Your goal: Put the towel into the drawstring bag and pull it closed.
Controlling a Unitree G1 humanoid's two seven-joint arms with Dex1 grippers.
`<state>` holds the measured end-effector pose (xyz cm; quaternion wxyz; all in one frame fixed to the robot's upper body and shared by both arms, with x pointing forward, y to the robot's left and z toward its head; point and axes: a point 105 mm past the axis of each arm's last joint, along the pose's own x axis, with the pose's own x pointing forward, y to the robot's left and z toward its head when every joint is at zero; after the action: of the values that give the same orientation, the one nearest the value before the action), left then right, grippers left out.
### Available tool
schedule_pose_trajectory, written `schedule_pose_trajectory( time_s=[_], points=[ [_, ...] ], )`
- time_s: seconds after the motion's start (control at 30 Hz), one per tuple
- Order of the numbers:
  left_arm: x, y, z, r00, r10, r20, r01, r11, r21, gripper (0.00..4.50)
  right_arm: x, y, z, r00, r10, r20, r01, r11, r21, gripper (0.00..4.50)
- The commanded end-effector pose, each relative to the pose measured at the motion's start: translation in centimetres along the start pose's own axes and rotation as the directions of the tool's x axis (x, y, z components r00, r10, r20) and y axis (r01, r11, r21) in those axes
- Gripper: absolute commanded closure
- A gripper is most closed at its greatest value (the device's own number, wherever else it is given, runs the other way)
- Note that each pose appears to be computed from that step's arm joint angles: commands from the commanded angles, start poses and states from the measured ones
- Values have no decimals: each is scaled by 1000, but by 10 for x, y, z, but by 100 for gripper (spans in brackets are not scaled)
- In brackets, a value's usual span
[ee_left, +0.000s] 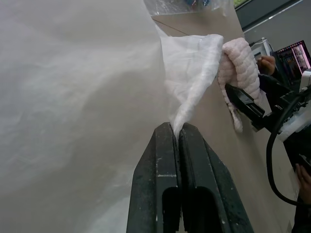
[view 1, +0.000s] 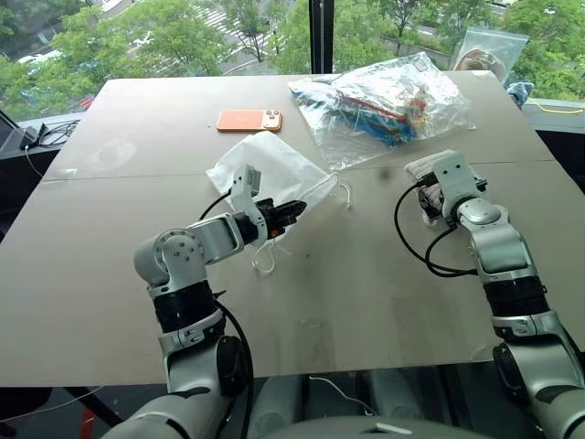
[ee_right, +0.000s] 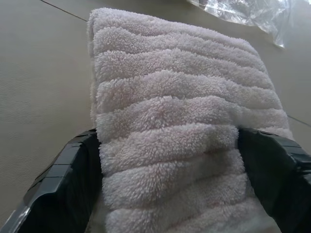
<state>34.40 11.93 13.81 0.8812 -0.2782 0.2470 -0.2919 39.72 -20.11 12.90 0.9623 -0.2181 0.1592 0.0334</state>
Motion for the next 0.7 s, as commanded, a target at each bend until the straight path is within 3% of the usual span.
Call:
schedule_pose_trajectory(
  time_s=[0.03, 0.2, 0.4, 0.6, 0.7],
  points=[
    [-2, -7, 8, 999, -29, 40, 27, 999, 34, 447, -19, -10, 34, 985, 70, 156, -80, 995, 62, 0],
    [-2, -8, 8, 998, -42, 49, 41, 999, 30, 447, -56, -36, 58, 916, 260, 305, -328, 924, 198, 0],
    [-1, -8, 6, 998, -46, 45, 45, 999, 29, 447, -44, -103, 35, 958, 231, 168, -277, 898, 341, 0],
    [-2, -10, 5, 997, -49, 54, 47, 998, 28, 447, -22, -95, 37, 917, 362, 170, -400, 807, 435, 0],
    [-8, -7, 6, 997, -29, 76, 26, 999, 29, 447, -20, -81, 55, 922, 333, 198, -377, 890, 257, 0]
  ],
)
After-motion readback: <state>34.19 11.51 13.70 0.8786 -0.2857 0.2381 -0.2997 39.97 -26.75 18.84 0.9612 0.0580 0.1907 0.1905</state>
